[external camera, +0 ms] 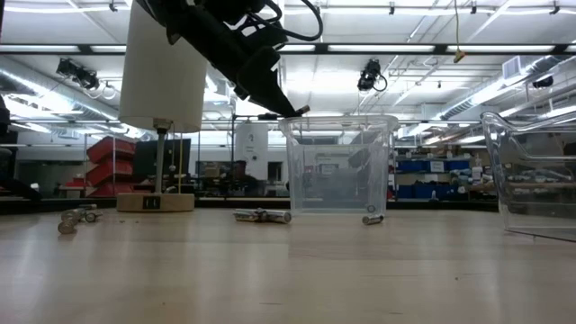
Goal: Sort batteries
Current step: Put the brown battery into the top transparent bin
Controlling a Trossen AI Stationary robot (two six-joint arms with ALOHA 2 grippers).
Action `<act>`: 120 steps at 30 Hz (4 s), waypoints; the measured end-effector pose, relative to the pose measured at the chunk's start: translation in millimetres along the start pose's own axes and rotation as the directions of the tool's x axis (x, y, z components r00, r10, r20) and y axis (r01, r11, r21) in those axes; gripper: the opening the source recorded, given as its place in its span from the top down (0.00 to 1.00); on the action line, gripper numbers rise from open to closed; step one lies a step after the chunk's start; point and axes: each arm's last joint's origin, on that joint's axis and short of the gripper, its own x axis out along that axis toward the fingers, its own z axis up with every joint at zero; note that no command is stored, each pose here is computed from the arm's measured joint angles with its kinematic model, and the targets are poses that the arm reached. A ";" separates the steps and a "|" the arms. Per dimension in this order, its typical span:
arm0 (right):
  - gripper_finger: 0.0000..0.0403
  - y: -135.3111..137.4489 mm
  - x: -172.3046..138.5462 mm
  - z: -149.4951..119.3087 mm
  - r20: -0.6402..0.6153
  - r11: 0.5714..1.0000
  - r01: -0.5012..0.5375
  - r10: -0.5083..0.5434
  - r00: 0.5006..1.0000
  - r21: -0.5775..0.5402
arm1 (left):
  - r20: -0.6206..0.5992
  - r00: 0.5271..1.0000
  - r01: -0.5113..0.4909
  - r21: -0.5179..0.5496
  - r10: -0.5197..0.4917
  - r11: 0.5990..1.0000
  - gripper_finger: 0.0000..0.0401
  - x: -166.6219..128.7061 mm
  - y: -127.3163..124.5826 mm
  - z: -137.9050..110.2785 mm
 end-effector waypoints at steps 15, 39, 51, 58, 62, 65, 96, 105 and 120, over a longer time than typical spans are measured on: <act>0.71 0.0 0.0 0.0 0.000 1.000 0.000 0.000 1.000 0.000 | 0.001 1.000 0.000 0.000 0.000 1.000 0.87 0.0 0.0 0.0; 0.71 0.0 0.0 0.0 0.000 1.000 0.000 0.000 1.000 0.000 | 0.026 1.000 -0.003 -0.010 0.003 1.000 0.87 -0.1 0.4 2.6; 0.71 0.1 0.0 0.0 0.000 1.000 -0.001 0.001 1.000 0.000 | 0.028 1.000 -0.003 -0.010 0.003 1.000 0.87 -0.2 0.4 2.8; 0.71 0.1 0.0 0.0 0.000 1.000 -0.001 0.001 1.000 -0.001 | 0.028 1.000 -0.003 -0.006 0.003 1.000 0.87 -0.1 0.4 2.7; 0.71 0.1 0.1 -0.1 0.000 1.000 -0.001 0.001 1.000 -0.001 | 0.027 1.000 -0.003 -0.006 0.003 1.000 0.87 -0.1 0.4 2.7; 0.71 0.1 0.0 -0.1 0.000 1.000 -0.001 0.001 1.000 0.000 | 0.027 1.000 -0.003 -0.006 0.003 1.000 0.87 -0.1 0.4 2.7; 0.71 0.1 0.0 -0.1 0.000 1.000 -0.001 0.001 1.000 0.000 | 0.031 1.000 -0.003 -0.020 0.003 1.000 0.76 -0.2 0.4 3.1; 0.71 0.1 0.1 -0.1 0.000 1.000 -0.001 0.001 1.000 0.007 | 0.162 0.987 0.002 -0.040 0.005 0.999 0.76 -6.1 -3.8 17.2; 0.71 0.1 0.1 -0.1 0.000 1.000 -0.001 0.001 1.000 0.007 | 0.110 0.970 0.218 0.001 -0.217 0.976 0.76 -88.6 -54.5 18.9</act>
